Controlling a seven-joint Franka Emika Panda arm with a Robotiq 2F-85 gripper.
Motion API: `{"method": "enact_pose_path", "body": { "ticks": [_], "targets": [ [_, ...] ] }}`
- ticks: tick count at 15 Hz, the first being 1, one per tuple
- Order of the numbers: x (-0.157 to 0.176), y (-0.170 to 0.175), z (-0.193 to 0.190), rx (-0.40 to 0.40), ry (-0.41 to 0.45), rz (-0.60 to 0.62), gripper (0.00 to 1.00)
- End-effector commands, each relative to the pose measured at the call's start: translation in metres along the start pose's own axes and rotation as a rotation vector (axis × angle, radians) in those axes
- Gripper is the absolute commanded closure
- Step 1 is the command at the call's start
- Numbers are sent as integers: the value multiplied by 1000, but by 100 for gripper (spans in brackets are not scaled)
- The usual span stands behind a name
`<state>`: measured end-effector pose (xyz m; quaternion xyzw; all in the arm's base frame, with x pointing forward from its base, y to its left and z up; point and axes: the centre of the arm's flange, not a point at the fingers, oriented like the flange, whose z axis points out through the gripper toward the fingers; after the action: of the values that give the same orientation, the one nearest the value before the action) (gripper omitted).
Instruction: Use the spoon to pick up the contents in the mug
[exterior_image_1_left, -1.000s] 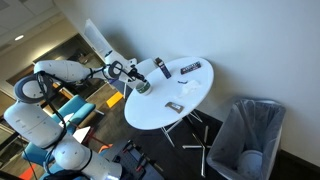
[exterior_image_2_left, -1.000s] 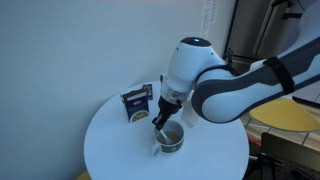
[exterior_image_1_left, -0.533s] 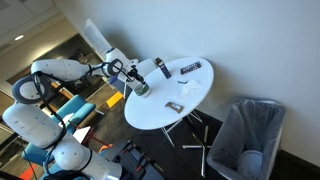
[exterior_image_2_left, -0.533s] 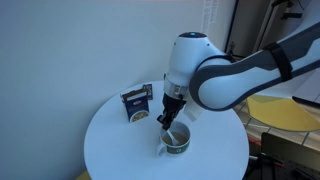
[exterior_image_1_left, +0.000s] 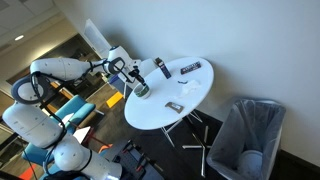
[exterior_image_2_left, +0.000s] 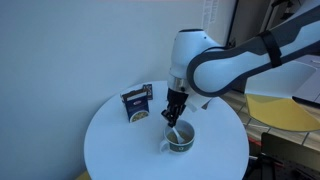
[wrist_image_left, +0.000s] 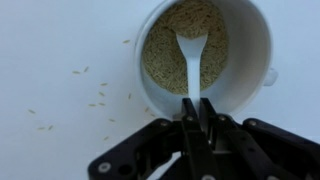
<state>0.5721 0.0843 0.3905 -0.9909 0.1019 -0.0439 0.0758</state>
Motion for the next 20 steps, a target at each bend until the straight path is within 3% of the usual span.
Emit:
{"method": "enact_pose_path", "body": {
  "ticks": [1, 20],
  "targets": [
    [5, 13, -11, 25, -39, 57, 97],
    [36, 48, -53, 89, -51, 171, 97]
  ]
}}
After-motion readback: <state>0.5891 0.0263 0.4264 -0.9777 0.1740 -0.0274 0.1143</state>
